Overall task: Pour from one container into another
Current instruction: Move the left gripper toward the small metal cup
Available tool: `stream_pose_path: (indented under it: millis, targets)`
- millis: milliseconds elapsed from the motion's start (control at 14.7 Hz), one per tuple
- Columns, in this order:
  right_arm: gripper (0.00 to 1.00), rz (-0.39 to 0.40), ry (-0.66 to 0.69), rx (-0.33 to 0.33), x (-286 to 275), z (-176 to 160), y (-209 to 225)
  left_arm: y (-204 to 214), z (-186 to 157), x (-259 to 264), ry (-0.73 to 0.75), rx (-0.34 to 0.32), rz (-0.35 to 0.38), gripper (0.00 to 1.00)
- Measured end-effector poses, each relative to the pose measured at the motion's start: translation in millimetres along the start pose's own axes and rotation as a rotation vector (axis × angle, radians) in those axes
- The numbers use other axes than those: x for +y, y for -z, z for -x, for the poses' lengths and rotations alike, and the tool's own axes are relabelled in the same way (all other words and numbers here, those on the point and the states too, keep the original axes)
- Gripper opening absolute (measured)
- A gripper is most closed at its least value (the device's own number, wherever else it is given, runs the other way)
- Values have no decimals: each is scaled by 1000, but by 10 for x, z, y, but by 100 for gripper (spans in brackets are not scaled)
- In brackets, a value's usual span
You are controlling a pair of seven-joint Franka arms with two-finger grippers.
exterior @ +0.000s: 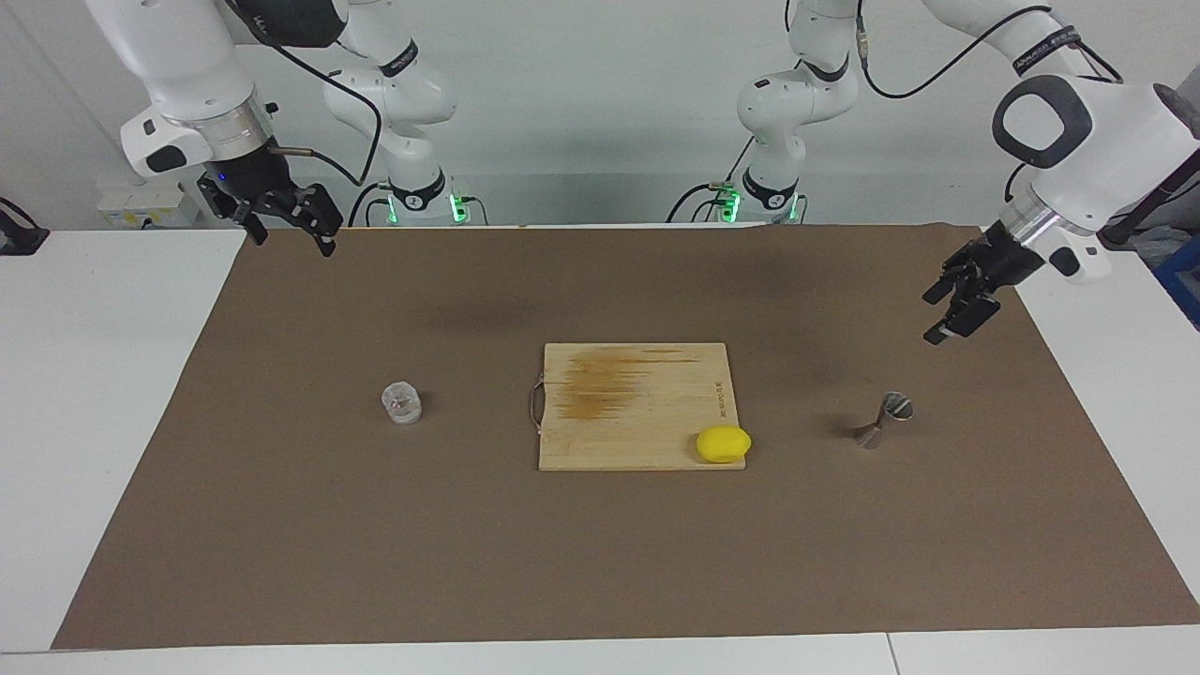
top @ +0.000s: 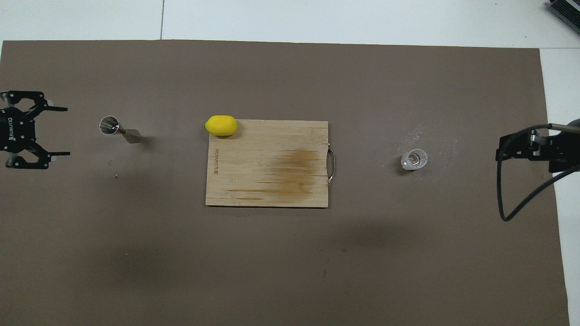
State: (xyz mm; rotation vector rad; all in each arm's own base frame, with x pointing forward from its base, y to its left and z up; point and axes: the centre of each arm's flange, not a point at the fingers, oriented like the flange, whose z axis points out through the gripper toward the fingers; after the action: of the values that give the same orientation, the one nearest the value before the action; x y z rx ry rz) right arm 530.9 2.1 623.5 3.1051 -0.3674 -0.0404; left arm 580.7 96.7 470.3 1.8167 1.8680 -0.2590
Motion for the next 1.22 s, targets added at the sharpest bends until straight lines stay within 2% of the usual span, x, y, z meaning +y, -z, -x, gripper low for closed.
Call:
stream_pose_path:
  millis: [204,340,748,1224]
  targets:
    - [100,0,0,-1,-1,4,-5,-228,-273,-314,280,-134,159,99]
    - [100,0,1,-1,-2,5,-7,-377,-413,-583,439,-193,242,99]
    - [100,1,6,-1,-30,14,-5,-623,-601,-907,709,-265,372,99]
    - [97,1,7,-3,-33,19,-12,-1068,-274,-1006,861,-289,436,96]
